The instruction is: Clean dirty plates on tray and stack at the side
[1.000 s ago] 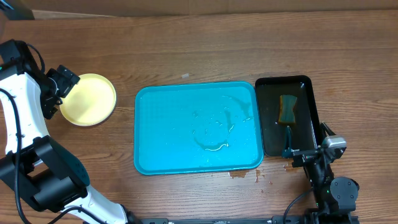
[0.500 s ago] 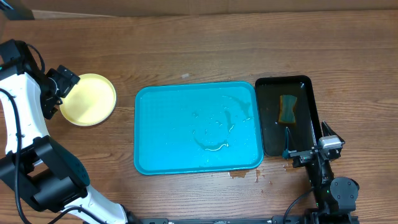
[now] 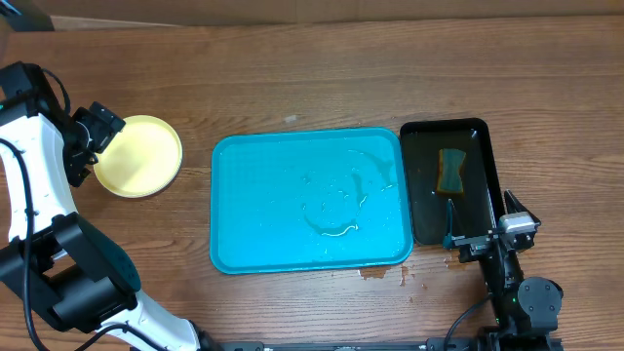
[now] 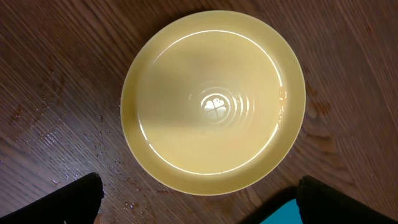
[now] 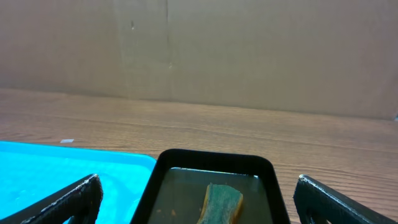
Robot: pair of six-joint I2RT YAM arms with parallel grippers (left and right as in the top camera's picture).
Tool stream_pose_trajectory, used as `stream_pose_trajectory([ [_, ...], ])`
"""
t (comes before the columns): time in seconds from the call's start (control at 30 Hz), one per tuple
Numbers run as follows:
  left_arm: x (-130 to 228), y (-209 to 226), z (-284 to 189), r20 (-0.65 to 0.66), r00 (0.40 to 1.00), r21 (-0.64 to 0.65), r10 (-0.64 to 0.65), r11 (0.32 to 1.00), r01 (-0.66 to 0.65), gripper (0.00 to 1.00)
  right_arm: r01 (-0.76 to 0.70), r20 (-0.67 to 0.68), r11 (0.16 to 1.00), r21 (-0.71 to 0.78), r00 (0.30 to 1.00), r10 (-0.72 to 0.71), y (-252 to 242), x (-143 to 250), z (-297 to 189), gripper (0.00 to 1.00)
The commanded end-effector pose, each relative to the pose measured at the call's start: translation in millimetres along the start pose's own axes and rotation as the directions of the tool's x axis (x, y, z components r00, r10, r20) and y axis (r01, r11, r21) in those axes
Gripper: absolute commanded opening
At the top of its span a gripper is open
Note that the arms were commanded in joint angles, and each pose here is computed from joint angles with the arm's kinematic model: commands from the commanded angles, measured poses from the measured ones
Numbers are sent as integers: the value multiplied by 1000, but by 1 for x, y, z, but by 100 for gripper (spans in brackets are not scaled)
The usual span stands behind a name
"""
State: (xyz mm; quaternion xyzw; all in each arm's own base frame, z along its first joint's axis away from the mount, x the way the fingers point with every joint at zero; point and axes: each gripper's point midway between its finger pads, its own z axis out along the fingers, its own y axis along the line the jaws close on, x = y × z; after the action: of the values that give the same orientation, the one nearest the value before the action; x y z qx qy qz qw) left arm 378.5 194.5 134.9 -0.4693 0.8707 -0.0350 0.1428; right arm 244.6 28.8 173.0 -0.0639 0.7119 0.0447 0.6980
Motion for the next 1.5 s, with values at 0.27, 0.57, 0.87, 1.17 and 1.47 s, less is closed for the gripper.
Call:
stream_pose_trajectory([
  [0.27,2,-1,-4,5,1000,7,3,1000,-3,100,5,5,1000,1,1000,-5,0,2,0,100],
  [0.57,4,-6,-5,6,1000,11,16,1000,-16,100,5,5,1000,1,1000,-5,0,2,0,100],
  [0.87,32,-54,-24,29,990,66,141,988,-143,100,5,5,1000,1,1000,-5,0,2,0,100],
  [1.17,70,-104,-116,208,943,208,260,930,-302,100,5,5,1000,1,1000,-5,0,2,0,100],
  [1.47,87,-91,-226,431,879,323,205,874,-363,100,5,5,1000,1,1000,-5,0,2,0,100],
])
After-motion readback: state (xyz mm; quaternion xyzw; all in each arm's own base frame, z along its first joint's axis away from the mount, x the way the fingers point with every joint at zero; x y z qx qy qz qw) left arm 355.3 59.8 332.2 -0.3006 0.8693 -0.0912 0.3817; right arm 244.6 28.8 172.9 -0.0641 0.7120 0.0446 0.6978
